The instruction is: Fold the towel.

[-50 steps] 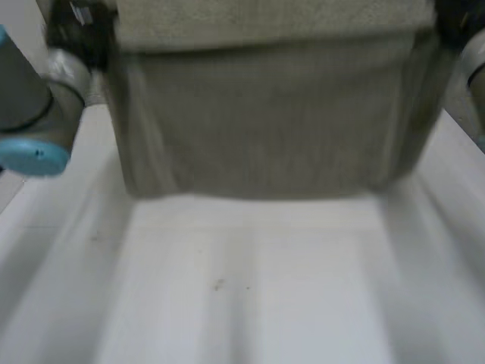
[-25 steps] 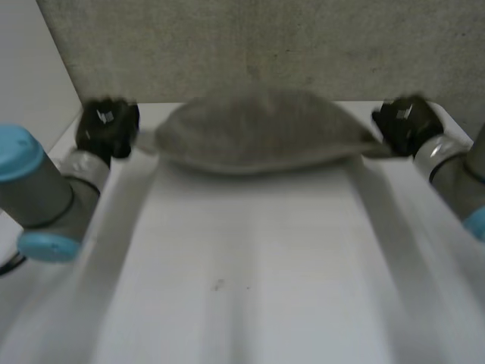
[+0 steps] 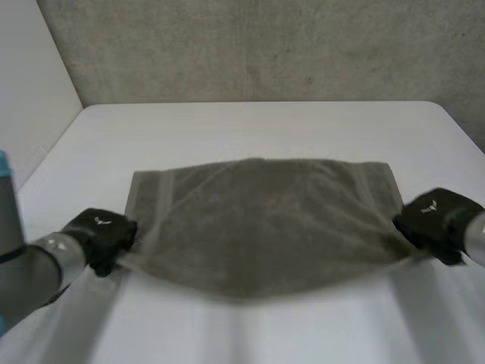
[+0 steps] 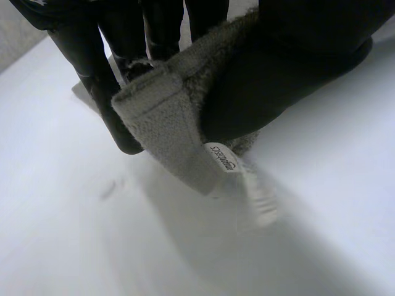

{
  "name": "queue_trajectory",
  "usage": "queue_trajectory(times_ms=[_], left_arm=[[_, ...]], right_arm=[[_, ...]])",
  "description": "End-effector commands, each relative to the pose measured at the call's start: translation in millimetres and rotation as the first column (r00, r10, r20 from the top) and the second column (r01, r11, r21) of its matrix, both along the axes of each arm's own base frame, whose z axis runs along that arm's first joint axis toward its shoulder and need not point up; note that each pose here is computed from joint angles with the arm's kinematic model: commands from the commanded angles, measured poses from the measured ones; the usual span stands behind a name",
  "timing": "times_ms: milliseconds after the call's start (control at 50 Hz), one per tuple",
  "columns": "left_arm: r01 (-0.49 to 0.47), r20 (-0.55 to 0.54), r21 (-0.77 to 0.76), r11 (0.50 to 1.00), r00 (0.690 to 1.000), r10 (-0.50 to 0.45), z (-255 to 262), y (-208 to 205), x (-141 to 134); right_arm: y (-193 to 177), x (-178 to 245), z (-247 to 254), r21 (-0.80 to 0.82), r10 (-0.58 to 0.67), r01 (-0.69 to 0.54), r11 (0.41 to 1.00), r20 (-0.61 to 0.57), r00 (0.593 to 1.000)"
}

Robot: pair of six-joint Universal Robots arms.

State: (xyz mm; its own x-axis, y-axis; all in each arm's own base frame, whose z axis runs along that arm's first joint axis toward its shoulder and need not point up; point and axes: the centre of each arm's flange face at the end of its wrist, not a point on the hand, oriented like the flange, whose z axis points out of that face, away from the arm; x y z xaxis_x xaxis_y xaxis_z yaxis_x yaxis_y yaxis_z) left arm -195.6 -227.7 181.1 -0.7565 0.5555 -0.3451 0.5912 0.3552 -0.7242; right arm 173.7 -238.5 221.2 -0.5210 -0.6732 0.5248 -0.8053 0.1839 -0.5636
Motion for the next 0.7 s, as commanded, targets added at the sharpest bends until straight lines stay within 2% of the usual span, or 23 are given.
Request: queue_trajectory(times_ms=[20,120,200,260,300,420,580,700], left_arm=[[-0.029,-0.025,-0.086,0.996,0.999,0.027,36.4,8.7,8.5],[-0.026,-0.065,-0.262,0.965,0.998,0.009,40.6,-19.8,-0.4],[-0.014,-0.064,-0.274,0.962,0.998,-0.003,18.8,-42.5,-9.5],[0.006,-0.061,-0.273,0.962,0.998,-0.023,0.6,-62.0,-24.5],[0.016,-0.054,-0.261,0.965,0.998,-0.031,-9.4,-71.0,-30.9],[-0.021,-0.036,-0.264,0.964,0.999,0.012,-35.4,-107.9,-42.0],[-0.050,-0.036,-0.312,0.949,0.999,0.041,-52.2,-139.4,-50.7],[-0.061,-0.048,-0.357,0.932,0.998,0.047,-52.5,-152.9,-53.9]], right_arm=[[-5.3,-9.2,9.1,-0.086,0.005,-0.009,0.996,-0.040,0.999],[-42.0,-3.3,-2.6,-0.192,-0.040,0.048,0.980,0.046,0.998],[-75.5,9.9,-25.4,-0.221,-0.052,0.077,0.972,0.119,0.992],[-84.4,16.6,-34.2,-0.226,-0.049,0.078,0.971,0.130,0.990],[-104.6,31.0,-48.8,-0.259,-0.054,0.087,0.962,0.132,0.990],[-142.4,52.5,-66.5,-0.376,-0.045,0.110,0.920,0.178,0.983],[-172.1,71.4,-81.4,-0.498,-0.007,0.110,0.860,0.204,0.979],[-183.7,73.4,-88.1,-0.515,-0.018,0.124,0.848,0.205,0.979]])
